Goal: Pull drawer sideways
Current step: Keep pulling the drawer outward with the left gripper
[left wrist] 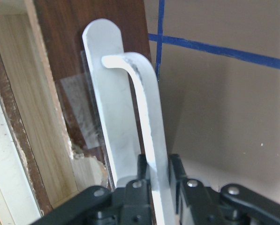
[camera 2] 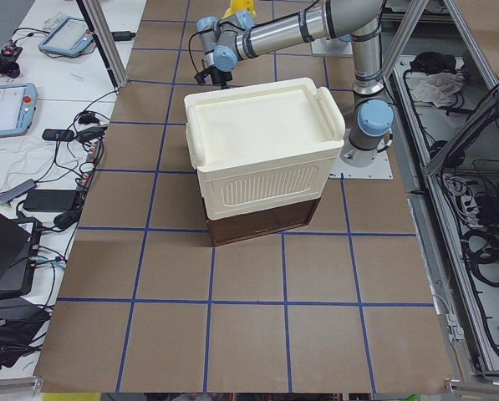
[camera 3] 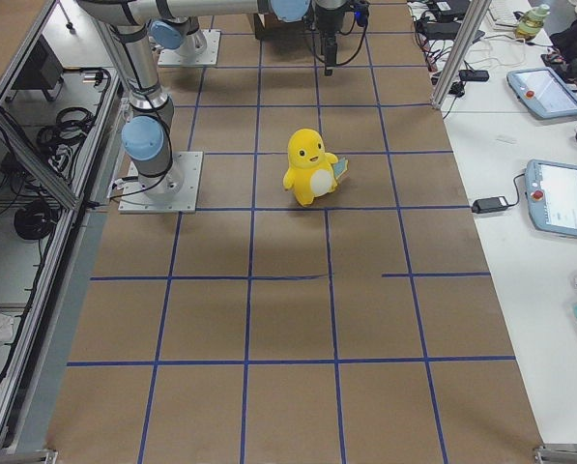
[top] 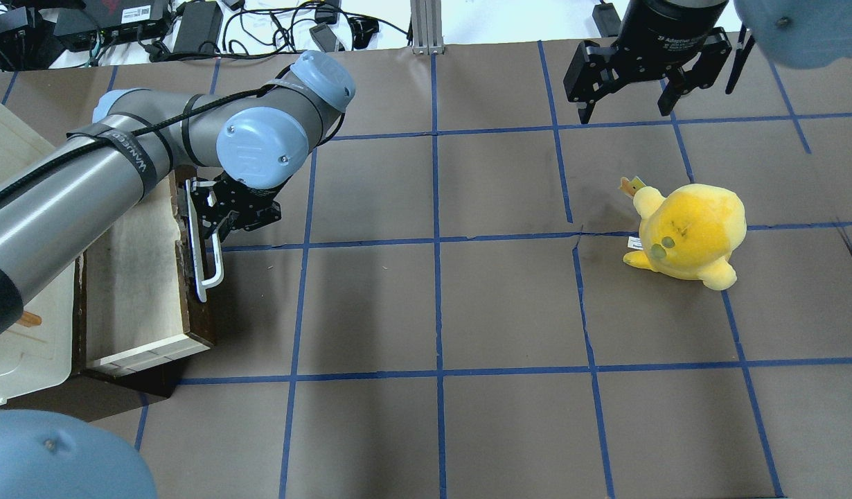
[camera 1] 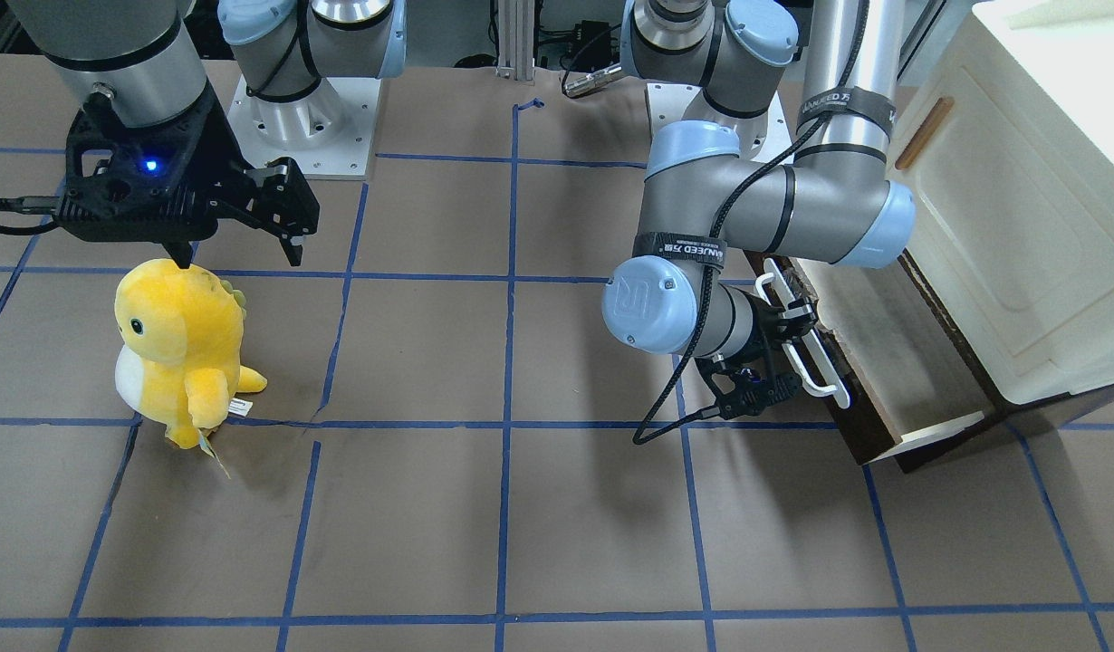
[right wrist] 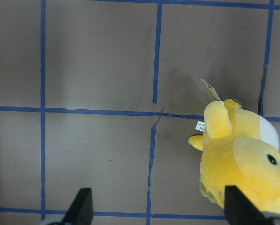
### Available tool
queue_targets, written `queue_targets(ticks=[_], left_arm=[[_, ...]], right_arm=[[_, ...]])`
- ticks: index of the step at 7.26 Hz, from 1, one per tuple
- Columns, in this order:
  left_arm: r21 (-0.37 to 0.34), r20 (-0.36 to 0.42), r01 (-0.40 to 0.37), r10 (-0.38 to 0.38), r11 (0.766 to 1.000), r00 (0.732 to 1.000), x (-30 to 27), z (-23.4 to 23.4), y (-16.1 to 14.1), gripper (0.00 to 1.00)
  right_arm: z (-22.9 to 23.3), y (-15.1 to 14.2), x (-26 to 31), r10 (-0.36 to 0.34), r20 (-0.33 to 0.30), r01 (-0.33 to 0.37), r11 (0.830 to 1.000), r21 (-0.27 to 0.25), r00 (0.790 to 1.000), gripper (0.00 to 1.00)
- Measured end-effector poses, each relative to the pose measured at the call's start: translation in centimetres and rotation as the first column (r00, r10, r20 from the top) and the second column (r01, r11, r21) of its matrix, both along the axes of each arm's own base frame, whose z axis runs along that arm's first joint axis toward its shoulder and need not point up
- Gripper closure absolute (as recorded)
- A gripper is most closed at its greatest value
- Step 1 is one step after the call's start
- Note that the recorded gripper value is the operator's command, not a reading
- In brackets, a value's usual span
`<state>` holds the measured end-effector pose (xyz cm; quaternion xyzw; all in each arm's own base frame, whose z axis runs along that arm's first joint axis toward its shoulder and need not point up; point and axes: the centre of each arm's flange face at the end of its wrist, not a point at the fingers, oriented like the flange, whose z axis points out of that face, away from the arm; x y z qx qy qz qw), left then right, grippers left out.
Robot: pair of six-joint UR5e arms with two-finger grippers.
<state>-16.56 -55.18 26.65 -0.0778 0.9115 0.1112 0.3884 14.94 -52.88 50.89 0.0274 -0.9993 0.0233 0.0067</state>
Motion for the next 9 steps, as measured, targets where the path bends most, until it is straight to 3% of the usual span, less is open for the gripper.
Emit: queue_targets(ticks=[4,5,9], left_arm=[[-0.003,-0.007,0.007,-0.007,1.000,1.000,-0.7,0.0,-0.2,1.00],[-0.002,-0.011,0.006,-0.006,1.000,1.000,-0.9,-0.1,-0.2,0.94],[-0.015,-0.017,0.024,-0.024,1.000,1.000,-2.1,0.1,0.0,0.04]], right_arm=[[0.0,0.0,0.0,0.000,-0.001,0.000,1.000,0.000,1.000,0.00],[0.0,0.0,0.0,0.000,-0.001,0.000,1.000,0.000,1.000,0.00],[0.0,0.0,0.0,0.000,0.000,0.000,1.000,0.000,1.000,0.00]])
